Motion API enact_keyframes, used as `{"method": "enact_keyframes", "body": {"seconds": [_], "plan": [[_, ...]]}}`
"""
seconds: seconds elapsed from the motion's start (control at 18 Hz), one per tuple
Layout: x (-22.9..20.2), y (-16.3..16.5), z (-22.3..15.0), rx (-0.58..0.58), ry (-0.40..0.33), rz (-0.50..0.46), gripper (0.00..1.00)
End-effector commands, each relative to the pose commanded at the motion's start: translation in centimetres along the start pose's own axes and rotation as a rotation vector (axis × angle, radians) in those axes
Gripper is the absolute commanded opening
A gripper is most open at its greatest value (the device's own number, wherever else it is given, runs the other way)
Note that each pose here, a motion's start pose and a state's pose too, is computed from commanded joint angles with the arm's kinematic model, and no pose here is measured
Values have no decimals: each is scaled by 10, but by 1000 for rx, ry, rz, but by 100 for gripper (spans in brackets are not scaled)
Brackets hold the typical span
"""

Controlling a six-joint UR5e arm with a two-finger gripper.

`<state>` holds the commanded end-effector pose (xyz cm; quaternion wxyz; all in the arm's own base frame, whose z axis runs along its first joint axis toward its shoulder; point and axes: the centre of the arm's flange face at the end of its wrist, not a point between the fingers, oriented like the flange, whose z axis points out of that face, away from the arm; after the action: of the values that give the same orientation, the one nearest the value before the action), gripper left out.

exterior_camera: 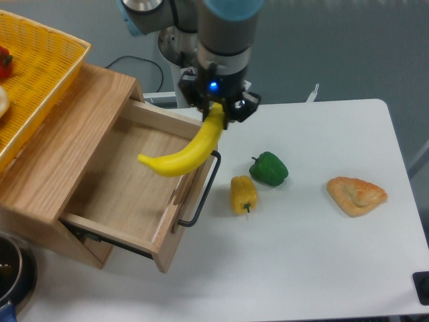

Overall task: Place the banana in the top drawer
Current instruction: 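Carry the banana over the peppers toward the open wooden drawer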

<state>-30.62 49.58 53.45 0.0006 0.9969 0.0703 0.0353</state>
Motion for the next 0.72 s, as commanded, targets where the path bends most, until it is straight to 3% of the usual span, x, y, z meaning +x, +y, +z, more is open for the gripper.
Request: {"method": "enact_keyframes", "body": {"seconds": [0.72], "plan": [[36, -43, 35, -41, -30, 2, 1]]}}
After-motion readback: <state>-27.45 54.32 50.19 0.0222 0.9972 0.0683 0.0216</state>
